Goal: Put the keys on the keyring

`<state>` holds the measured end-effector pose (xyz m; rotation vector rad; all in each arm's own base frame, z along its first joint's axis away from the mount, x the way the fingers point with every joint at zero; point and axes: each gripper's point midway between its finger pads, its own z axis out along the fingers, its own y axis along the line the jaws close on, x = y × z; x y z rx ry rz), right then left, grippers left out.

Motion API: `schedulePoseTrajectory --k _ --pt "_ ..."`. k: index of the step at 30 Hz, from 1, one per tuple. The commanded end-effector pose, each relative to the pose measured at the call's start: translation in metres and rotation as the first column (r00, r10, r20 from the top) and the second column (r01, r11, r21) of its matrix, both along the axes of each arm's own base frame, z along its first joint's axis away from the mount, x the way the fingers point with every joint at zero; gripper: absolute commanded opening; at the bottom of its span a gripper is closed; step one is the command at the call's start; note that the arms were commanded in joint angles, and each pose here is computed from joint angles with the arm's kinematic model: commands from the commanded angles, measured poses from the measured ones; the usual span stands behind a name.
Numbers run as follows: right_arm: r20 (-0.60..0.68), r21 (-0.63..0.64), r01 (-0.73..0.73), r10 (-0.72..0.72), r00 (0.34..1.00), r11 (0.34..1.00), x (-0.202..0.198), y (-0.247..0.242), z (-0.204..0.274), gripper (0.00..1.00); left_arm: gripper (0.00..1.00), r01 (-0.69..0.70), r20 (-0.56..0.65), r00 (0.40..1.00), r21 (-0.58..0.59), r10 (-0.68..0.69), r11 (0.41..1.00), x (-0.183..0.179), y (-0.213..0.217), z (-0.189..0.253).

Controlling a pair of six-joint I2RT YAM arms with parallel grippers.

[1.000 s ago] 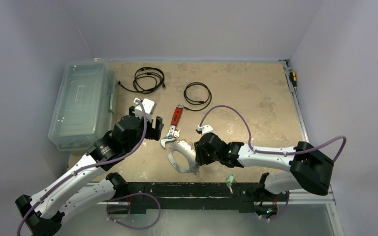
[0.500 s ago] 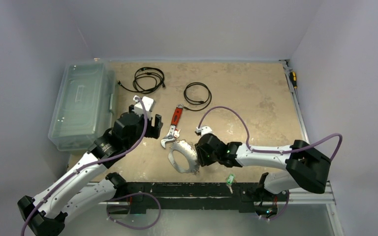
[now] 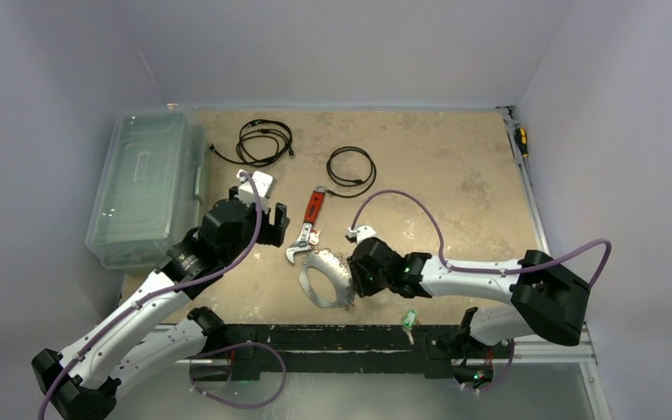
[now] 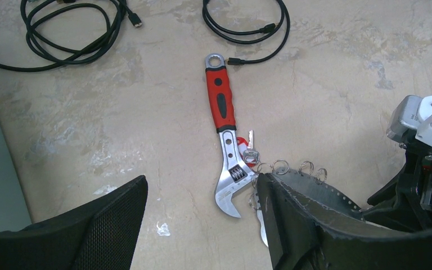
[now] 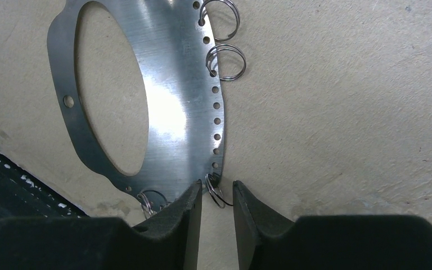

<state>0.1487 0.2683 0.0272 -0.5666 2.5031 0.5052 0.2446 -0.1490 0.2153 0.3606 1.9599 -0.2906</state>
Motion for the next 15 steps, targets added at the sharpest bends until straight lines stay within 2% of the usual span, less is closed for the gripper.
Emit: schedulePoseTrajectory --k 1,8,11,13,15 --pt "-0.007 0.003 -0.030 0.030 1.000 1.000 -0.005 0.001 0.001 0.29 0.71 0.007 0.036 0.999 -0.019 -0.007 1.000 0.003 -0.002 0.010" --pt "-0.031 -0.023 -0.049 0.048 0.998 0.999 -0.010 0.003 -0.006 0.32 0.71 0.006 0.034 0.999 -0.018 -0.005 1.000 0.003 -0.002 0.010" --pt "-0.039 -0.035 -0.054 0.052 0.998 0.998 -0.012 0.003 -0.009 0.30 0.71 0.007 0.034 0.999 -0.018 -0.006 1.000 0.003 -0.002 0.010" --pt "-0.041 -0.046 -0.055 0.053 0.998 0.997 -0.012 0.002 -0.010 0.23 0.70 0.006 0.035 0.999 -0.018 -0.005 1.000 0.003 -0.001 0.010" --pt "-0.042 -0.052 -0.058 0.056 0.998 0.997 -0.013 0.002 -0.010 0.10 0.70 0.006 0.035 0.999 -0.019 -0.005 1.000 0.003 -0.001 0.010"
